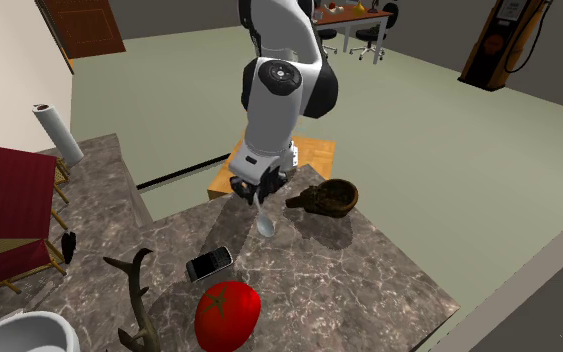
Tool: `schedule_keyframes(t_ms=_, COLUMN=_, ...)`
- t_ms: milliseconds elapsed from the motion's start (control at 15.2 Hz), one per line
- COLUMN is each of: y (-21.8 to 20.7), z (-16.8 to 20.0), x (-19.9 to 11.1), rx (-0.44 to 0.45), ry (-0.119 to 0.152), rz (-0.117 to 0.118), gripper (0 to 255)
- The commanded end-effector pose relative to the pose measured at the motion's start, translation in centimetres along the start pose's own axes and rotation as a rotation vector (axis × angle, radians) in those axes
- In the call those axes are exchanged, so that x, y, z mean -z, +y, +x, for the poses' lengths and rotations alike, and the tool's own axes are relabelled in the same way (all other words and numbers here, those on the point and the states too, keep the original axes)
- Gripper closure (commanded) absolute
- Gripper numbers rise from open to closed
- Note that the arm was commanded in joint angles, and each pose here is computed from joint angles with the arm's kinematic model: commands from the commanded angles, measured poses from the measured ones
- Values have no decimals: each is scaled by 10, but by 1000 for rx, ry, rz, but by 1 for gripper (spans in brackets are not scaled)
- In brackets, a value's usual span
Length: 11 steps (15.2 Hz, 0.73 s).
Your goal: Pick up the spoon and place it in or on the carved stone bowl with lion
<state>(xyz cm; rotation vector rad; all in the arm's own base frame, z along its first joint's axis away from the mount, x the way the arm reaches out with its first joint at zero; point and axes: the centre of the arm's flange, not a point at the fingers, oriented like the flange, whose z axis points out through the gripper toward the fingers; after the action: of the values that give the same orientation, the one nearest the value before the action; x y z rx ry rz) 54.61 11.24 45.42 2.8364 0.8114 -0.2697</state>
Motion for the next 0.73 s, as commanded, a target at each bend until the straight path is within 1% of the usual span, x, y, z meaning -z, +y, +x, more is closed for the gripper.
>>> schedule_keyframes(t_ms=0, y=1, z=-3, x=10, rx=0, ry=-1, rz=0, gripper=255)
schedule_keyframes(t_ms=528, y=6, z=-11, x=49, rx=0, ry=-1, rz=0, gripper=255)
schedule_keyframes(t_ms=660, y=-20, z=-16, x=53, rx=0, ry=-1, rz=0, gripper=255)
